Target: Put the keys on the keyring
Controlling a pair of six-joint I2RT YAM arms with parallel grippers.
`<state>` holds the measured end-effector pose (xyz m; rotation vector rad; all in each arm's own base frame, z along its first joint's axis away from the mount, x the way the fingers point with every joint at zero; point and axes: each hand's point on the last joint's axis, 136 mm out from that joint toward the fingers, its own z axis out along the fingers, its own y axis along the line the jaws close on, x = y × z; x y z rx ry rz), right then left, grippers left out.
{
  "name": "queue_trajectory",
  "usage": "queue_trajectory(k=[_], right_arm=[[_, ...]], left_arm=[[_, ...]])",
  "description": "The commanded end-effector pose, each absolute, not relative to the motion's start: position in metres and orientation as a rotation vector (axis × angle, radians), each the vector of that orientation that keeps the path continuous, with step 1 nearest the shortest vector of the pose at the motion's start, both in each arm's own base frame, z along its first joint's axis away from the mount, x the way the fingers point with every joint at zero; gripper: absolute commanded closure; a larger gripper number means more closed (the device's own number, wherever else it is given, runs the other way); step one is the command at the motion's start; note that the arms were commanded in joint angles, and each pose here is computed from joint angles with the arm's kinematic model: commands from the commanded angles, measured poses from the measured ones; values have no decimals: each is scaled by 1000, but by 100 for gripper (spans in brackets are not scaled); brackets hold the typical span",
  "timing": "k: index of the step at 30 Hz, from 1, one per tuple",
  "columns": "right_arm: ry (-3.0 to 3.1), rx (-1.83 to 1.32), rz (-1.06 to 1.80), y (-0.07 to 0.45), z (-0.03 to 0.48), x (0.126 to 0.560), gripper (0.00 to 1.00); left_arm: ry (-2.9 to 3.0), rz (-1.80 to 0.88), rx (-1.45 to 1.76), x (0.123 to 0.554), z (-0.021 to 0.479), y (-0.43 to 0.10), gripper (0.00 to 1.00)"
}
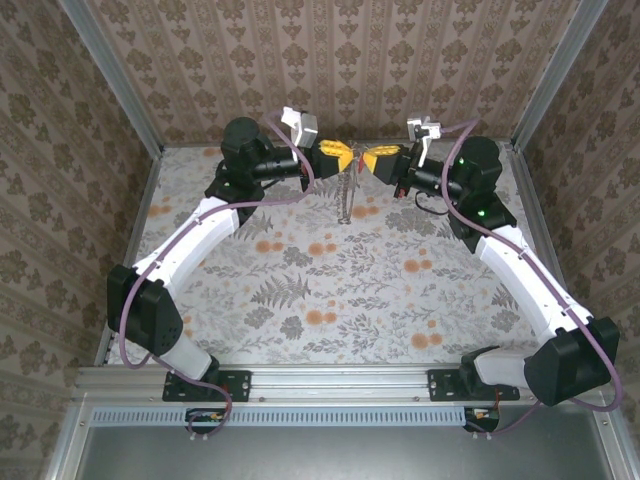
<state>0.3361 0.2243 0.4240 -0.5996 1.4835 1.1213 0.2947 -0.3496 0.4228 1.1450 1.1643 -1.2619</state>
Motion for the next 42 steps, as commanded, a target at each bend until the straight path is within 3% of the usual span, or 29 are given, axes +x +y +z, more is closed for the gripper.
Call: queue_trajectory(k=[1, 42], right_arm=[[1417, -652, 1141, 231, 444, 327, 100], [1526, -584, 1139, 218, 410, 338, 100]], left_arm=[[1076, -1254, 1170, 285, 447, -350, 100], [1041, -1202, 1155, 277, 456, -345, 100]])
